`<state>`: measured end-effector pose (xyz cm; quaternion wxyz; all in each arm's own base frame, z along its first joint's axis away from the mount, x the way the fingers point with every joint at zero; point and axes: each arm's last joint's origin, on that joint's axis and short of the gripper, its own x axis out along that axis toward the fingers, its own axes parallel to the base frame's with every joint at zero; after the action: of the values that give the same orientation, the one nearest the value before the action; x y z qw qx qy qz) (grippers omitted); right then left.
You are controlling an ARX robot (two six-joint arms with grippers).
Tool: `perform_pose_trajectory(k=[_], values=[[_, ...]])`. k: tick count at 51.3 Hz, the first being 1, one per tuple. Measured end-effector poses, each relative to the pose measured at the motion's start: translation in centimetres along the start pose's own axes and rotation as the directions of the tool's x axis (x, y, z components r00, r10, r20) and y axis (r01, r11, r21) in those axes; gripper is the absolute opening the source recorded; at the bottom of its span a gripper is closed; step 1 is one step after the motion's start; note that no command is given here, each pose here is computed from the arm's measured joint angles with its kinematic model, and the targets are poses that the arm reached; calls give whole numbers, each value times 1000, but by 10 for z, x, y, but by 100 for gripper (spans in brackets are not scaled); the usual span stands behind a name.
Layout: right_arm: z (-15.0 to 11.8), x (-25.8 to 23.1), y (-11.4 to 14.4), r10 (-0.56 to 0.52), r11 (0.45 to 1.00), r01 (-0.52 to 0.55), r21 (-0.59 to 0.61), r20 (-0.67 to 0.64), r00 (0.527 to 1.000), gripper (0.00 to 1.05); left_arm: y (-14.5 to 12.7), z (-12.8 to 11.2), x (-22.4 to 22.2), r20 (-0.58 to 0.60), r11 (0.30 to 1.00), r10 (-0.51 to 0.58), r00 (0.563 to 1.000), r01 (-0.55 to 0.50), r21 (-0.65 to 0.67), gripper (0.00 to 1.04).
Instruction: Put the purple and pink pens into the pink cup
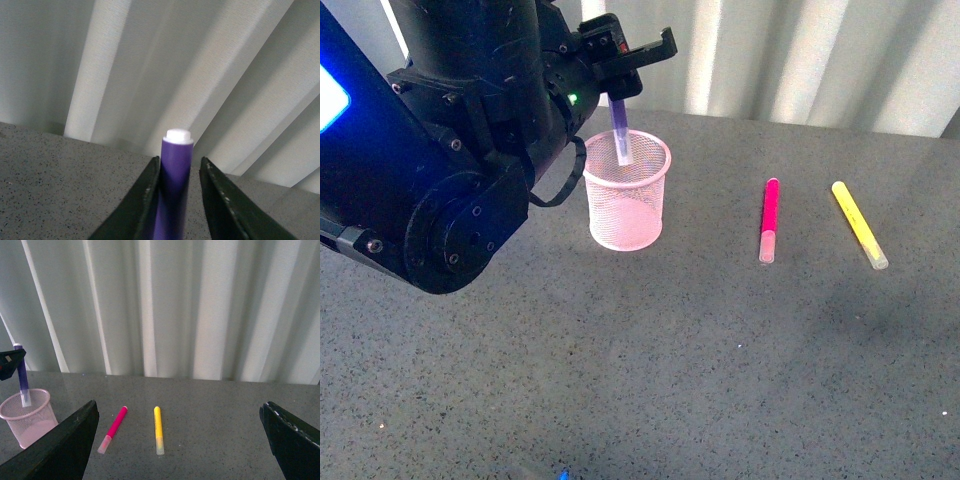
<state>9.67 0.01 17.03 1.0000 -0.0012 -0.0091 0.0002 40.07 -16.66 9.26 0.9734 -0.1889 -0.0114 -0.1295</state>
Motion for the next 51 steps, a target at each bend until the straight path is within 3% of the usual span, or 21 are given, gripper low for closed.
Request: perform_pose_trajectory(k=[3, 16, 22, 30, 37, 44, 51], values=[[0, 0, 0, 0, 1000, 0, 0, 0, 1000, 98, 0, 0, 0, -2, 1000, -3, 1000, 3, 0, 41], [0, 0, 0, 0, 1000, 0, 0, 0, 1000, 98, 2, 2, -5, -33, 1000, 11, 999, -11, 11, 79], [0, 0, 0, 0, 1000, 0, 0, 0, 1000, 98, 4, 23, -11, -52, 1000, 29, 998, -29, 4, 98], [0, 0, 0, 0, 1000, 0, 0, 0, 1000, 98, 8, 91, -38, -97, 1000, 30, 995, -30, 5, 98], [0, 0, 0, 0, 1000, 0, 0, 0, 1000, 98, 18, 135, -75, -90, 1000, 21, 996, -20, 18, 98], [0, 0, 0, 0, 1000, 0, 0, 0, 1000, 98, 36, 164, -123, -75, 999, 41, 996, -39, 25, 98], [0, 0, 0, 0, 1000, 0, 0, 0, 1000, 98, 66, 176, -181, -81, 990, 134, 988, -130, 50, 98]])
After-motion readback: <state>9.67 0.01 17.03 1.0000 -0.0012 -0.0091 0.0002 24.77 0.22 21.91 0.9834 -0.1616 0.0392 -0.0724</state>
